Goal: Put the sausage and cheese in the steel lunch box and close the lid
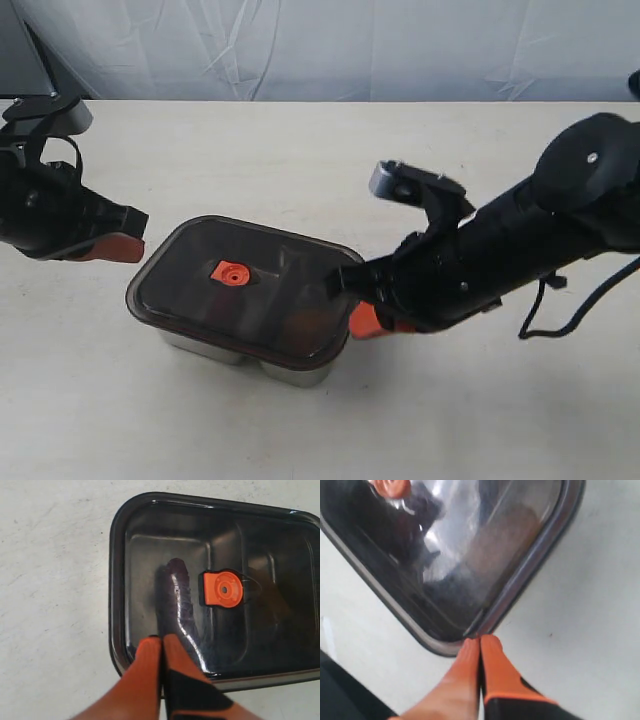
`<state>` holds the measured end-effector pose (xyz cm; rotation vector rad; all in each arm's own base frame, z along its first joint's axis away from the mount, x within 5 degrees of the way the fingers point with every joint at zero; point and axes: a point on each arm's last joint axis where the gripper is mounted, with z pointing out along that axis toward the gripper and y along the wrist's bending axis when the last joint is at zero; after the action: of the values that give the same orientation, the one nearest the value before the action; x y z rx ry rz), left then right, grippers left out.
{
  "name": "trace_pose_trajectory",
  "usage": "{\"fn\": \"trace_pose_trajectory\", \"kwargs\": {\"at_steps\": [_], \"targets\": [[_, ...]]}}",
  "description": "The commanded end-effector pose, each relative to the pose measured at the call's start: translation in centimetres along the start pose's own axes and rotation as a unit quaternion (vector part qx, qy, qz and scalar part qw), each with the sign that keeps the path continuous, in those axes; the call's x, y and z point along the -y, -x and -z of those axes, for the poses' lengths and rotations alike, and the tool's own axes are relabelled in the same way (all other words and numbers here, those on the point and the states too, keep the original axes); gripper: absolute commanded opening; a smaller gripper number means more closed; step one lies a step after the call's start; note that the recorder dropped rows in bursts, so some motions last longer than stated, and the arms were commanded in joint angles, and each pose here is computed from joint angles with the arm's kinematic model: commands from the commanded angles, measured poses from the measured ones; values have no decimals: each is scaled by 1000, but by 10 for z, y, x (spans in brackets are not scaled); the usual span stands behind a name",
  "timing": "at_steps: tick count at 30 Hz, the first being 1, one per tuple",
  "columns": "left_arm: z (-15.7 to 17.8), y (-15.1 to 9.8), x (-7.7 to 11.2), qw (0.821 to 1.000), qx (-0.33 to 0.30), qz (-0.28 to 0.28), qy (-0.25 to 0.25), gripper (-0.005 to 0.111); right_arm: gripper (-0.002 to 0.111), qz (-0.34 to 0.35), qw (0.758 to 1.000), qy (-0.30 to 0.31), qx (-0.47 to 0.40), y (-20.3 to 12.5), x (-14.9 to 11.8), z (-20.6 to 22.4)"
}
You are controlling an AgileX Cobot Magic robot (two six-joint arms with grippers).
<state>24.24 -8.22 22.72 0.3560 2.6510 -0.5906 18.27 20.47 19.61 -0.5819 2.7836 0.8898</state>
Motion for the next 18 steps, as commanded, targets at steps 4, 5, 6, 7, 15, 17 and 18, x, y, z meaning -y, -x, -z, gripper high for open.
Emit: {"fn": "trace_pose_trajectory", "kwargs": {"at_steps": [4, 5, 6, 7, 15, 17, 18], "targets": [[3, -1, 13, 997, -6, -46, -54, 0, 0, 27, 994, -7, 105, 38, -17, 22], [2, -2, 14, 997, -9, -51, -54, 0, 0, 27, 994, -8, 104, 42, -17, 20], [1, -2, 14, 997, -12, -52, -54, 0, 0, 25, 995, -8, 101, 45, -17, 16], [-1, -3, 15, 997, -15, -54, -56, 0, 0, 23, 995, -8, 96, 47, -17, 12], [-28, -7, 11, 995, -67, -51, -56, 0, 0, -5, 999, -19, 50, 60, -3, -27], [-35, -8, 8, 994, -79, -45, -56, 0, 0, -10, 999, -24, 39, 59, 1, -35], [-38, -9, 7, 994, -85, -41, -57, 0, 0, -12, 999, -27, 34, 59, 3, -39]]}}
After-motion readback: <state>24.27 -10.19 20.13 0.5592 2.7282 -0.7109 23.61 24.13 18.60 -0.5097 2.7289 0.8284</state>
